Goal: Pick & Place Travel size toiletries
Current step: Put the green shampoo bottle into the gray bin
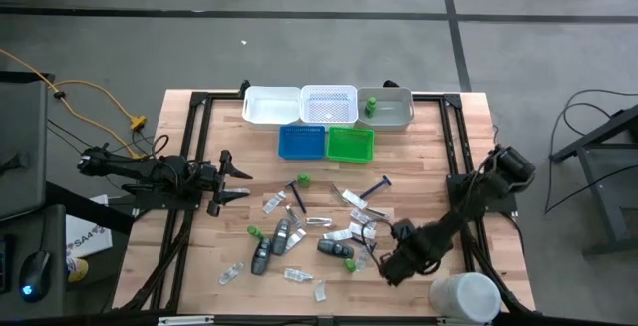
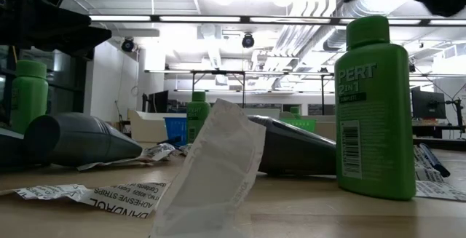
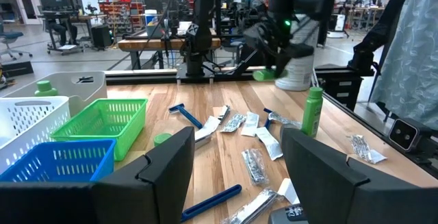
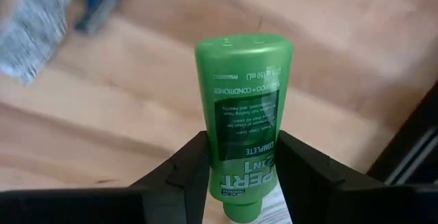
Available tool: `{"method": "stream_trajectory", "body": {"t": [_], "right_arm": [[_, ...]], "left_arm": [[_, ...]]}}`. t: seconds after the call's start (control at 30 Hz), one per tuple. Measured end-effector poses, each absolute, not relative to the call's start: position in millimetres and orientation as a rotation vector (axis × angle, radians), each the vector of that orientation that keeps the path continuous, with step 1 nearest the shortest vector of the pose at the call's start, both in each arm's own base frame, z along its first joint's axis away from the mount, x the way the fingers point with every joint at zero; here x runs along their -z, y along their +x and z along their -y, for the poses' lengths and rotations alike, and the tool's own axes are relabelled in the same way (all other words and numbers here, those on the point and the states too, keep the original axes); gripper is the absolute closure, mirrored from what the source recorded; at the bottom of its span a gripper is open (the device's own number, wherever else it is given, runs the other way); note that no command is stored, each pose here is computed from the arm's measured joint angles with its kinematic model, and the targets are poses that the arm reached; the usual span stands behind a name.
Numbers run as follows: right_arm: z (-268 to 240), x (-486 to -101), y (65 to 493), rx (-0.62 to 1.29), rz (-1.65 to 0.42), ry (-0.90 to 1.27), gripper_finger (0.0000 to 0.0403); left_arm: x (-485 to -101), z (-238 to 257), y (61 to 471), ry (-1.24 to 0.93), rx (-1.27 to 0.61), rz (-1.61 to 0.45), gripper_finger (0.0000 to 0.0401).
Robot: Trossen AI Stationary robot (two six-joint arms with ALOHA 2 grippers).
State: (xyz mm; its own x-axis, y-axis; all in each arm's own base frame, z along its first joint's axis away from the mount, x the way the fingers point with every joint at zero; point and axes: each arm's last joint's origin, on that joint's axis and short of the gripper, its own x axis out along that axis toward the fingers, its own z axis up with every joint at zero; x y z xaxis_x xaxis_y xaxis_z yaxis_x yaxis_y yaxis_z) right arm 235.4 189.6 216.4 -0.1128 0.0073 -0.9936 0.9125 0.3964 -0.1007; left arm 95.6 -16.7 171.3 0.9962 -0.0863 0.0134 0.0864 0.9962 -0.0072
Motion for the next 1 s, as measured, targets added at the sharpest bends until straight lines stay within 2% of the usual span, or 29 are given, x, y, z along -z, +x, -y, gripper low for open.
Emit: {"method": "stream_trajectory", "body": {"t": [0.27, 0.53, 0.77, 1.0], "right_arm": [[-133, -240, 246, 0.892, -1.481, 0.693, 0.0263], [-67, -248, 249, 0.904, -1.660, 0.424, 0.0263], [-10, -250, 258, 0.824, -1.703, 0.232, 0.0263], [48, -254, 255, 0.984, -1.658, -0.012, 0.0263]], "left_arm": [[-171, 17, 96, -0.008, 0.087, 0.013, 0.0181], [-171, 17, 96, -0.008, 0.087, 0.013, 0.0181], [-171, 17, 96, -0.008, 0.086, 0.013, 0.0181], [-171, 17, 96, -0.008, 0.087, 0.013, 0.0181]]}}
